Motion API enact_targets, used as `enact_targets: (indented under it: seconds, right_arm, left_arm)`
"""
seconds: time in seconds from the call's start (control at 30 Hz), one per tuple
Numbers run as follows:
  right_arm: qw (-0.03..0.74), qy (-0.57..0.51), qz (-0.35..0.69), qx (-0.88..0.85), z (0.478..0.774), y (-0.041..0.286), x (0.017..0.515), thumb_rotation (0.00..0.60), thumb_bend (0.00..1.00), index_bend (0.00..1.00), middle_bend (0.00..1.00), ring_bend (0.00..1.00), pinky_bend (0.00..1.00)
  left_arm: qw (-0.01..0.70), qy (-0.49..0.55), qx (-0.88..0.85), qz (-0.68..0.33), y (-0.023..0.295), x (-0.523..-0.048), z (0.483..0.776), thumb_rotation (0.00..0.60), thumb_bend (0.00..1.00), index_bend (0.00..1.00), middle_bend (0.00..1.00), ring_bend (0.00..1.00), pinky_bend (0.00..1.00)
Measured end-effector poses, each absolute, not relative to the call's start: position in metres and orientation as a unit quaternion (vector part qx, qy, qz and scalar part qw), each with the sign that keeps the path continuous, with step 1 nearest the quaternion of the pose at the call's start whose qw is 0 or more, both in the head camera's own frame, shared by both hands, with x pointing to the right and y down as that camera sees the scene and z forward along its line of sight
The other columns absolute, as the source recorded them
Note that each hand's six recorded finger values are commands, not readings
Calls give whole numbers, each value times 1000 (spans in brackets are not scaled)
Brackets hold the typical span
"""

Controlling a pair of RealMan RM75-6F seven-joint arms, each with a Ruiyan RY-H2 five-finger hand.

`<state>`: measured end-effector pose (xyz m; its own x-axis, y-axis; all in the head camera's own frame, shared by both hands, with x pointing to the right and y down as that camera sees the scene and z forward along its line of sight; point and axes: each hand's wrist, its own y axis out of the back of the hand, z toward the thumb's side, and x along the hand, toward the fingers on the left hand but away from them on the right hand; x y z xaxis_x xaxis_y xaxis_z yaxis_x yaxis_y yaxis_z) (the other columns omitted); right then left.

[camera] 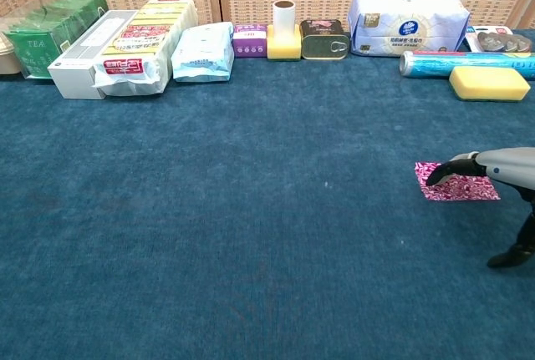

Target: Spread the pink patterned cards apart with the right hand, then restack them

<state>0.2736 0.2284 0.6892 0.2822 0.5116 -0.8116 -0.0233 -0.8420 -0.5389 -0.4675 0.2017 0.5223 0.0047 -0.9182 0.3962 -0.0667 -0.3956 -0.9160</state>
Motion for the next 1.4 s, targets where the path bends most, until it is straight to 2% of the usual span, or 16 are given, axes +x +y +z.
enact_targets:
  seconds: [0.87,1.4]
  right_arm:
    - [219,-144,534,-804,699,235,198,600,54,144,168,18,0]
    - [261,-170,506,-805,650,219,186,600,54,144,165,18,0]
  left_arm:
    - [369,407,-607,-574,201,-468,522,600,135,0,0,0,71]
    - [370,403,-608,-574,201,-466,524,600,134,0,0,0,71]
